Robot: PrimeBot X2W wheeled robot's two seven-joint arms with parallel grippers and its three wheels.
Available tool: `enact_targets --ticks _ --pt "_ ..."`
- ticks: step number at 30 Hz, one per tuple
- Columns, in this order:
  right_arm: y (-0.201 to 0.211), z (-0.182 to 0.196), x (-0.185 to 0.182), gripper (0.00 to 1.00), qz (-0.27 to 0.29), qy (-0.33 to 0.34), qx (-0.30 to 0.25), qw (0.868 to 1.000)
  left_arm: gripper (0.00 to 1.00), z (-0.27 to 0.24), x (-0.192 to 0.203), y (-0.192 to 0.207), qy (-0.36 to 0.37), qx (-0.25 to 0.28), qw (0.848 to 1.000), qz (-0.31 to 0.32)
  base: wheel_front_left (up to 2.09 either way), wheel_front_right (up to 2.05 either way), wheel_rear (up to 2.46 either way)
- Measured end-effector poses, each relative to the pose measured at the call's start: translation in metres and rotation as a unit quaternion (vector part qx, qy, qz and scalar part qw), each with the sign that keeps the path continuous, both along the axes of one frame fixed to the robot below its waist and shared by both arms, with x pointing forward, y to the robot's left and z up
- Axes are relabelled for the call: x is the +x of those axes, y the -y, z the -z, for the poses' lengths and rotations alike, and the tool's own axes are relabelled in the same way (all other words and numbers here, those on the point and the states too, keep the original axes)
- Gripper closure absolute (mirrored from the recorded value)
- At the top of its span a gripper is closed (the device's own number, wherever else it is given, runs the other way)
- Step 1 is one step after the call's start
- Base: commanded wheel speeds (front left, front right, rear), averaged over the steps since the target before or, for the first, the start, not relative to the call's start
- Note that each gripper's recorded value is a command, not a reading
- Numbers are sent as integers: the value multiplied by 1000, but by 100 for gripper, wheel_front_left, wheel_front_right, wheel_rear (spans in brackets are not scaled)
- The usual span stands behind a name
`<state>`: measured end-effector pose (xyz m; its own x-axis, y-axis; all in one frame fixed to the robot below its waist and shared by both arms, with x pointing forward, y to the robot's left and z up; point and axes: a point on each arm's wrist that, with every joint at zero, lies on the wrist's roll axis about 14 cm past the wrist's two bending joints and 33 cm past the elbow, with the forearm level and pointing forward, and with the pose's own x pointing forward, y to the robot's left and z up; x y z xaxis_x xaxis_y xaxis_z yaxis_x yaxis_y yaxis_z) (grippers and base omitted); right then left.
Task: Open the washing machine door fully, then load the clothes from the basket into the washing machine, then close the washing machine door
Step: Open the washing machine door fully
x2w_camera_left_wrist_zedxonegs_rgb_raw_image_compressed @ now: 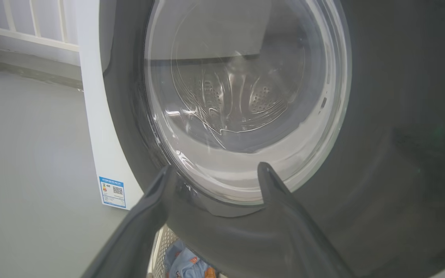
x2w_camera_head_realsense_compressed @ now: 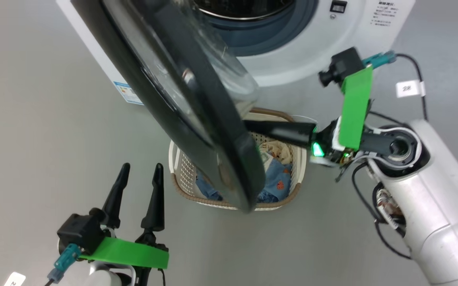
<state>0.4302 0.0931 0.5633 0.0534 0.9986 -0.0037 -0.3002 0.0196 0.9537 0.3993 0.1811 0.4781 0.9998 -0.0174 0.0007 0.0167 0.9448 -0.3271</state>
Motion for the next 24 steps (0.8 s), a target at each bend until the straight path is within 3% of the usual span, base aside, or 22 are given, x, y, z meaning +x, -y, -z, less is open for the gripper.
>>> enact_targets --ticks 16,24 --pt "-24 -10 -33 100 -43 -3 21 999 0 -9 -17 -14 9 1 1000 -23 0 0 0" --pt "-9 -3 -27 100 14 15 -6 1000 0 -10 -22 -11 11 1 1000 -20 0 0 0"
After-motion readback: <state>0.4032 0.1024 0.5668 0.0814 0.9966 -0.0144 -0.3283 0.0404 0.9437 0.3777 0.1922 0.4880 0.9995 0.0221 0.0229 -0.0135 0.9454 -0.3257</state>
